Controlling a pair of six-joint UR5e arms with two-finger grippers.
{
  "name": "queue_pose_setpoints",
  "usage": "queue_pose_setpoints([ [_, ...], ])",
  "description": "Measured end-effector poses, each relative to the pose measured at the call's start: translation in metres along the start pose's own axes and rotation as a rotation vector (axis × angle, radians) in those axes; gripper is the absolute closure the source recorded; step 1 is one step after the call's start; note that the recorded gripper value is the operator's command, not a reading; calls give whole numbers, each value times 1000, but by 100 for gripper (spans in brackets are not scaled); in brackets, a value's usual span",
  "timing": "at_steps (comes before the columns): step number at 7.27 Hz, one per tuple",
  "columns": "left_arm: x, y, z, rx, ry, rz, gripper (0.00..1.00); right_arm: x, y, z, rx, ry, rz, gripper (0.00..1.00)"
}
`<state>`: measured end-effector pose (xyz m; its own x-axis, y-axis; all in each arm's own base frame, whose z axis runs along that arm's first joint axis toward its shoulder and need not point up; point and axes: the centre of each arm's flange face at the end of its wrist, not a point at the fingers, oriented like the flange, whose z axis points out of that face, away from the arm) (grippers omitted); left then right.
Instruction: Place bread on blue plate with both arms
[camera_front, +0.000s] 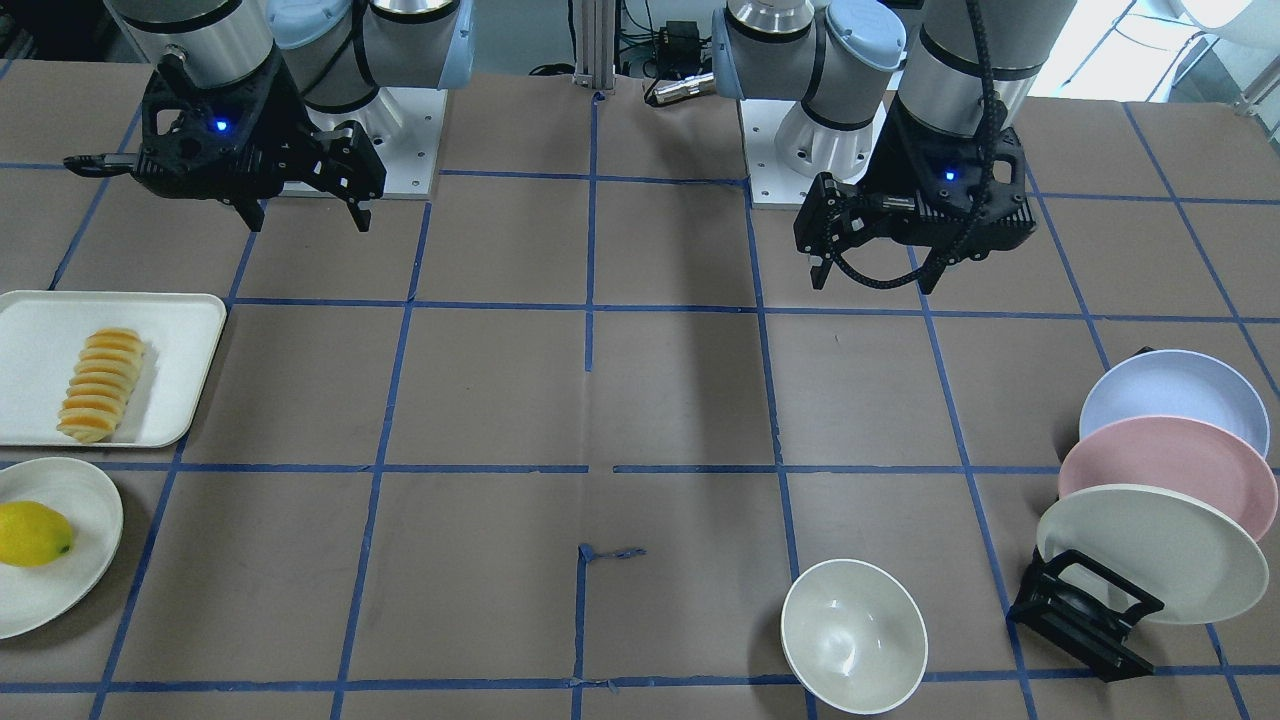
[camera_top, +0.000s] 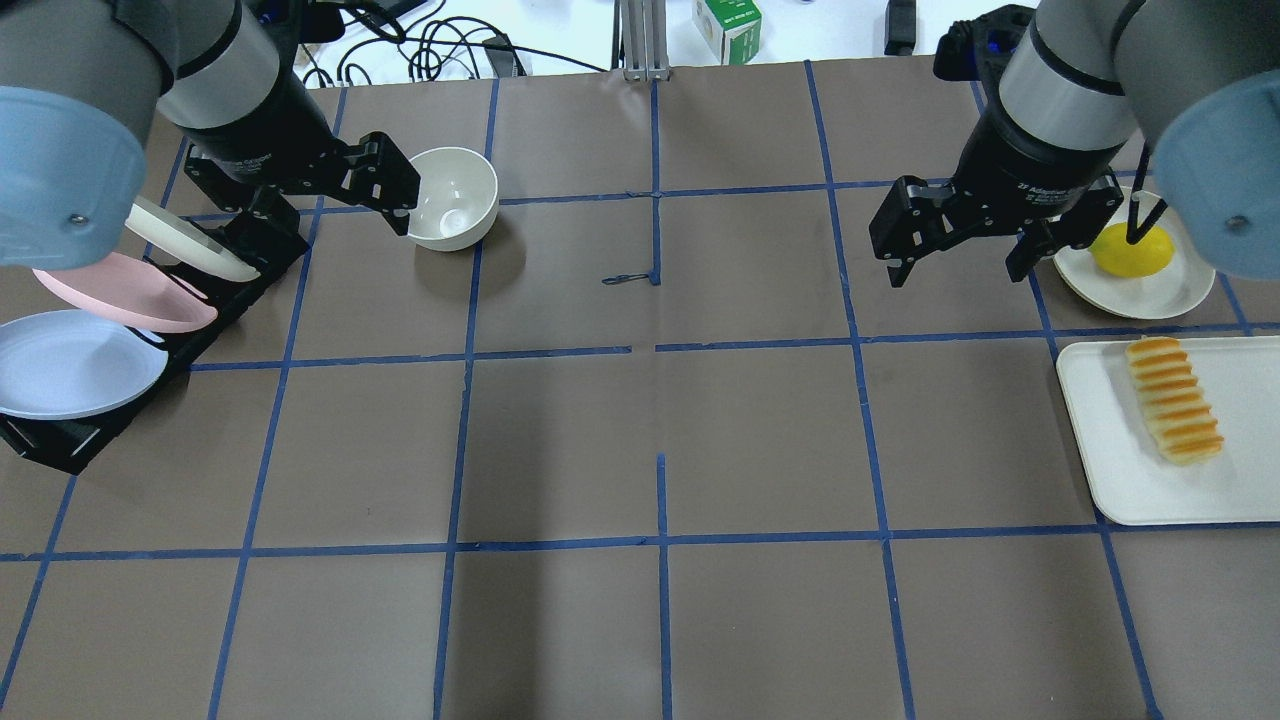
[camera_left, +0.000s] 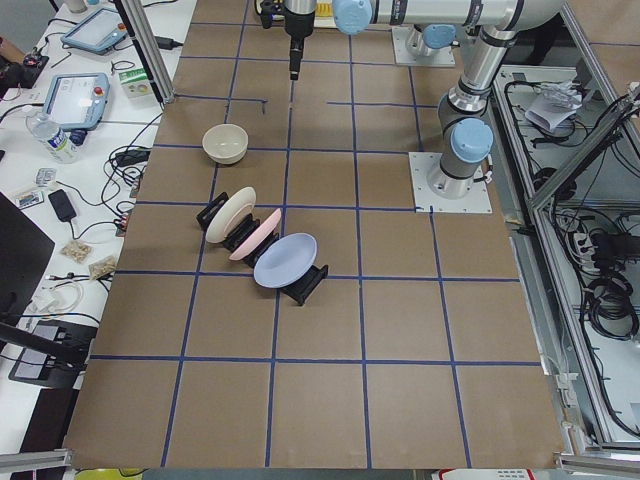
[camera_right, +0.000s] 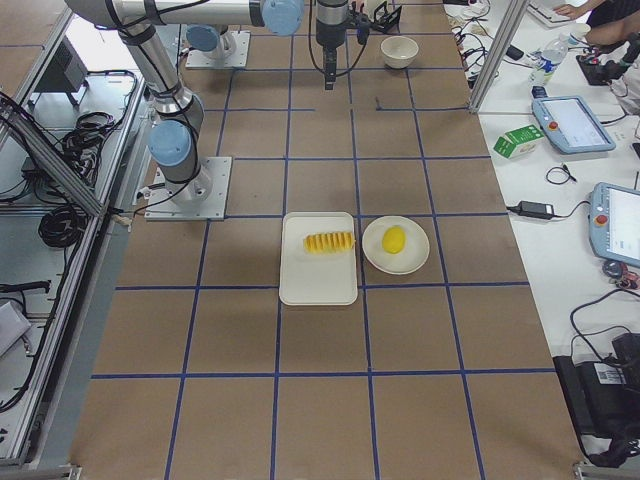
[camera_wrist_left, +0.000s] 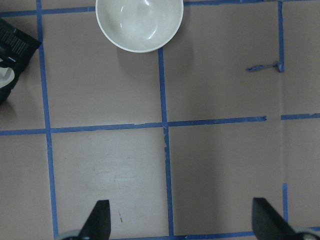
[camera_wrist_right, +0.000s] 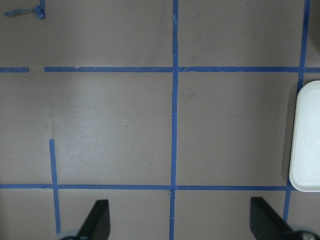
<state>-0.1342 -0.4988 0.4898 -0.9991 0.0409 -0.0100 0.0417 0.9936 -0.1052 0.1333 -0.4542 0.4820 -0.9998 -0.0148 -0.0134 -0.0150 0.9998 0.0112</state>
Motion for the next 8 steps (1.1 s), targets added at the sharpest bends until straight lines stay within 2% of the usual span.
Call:
queue_pose_setpoints([
  [4,-13,-2,-4,11,-4,-28,0,0,0,1,-2,0,0,0],
  [5,-39,-5,-12,28,-13,-82,0,1,-1,1,-1,0,-1,0],
  [8,-202,1,-29,75,-71,-392,0,6,-7,6,-2,13,10,0],
])
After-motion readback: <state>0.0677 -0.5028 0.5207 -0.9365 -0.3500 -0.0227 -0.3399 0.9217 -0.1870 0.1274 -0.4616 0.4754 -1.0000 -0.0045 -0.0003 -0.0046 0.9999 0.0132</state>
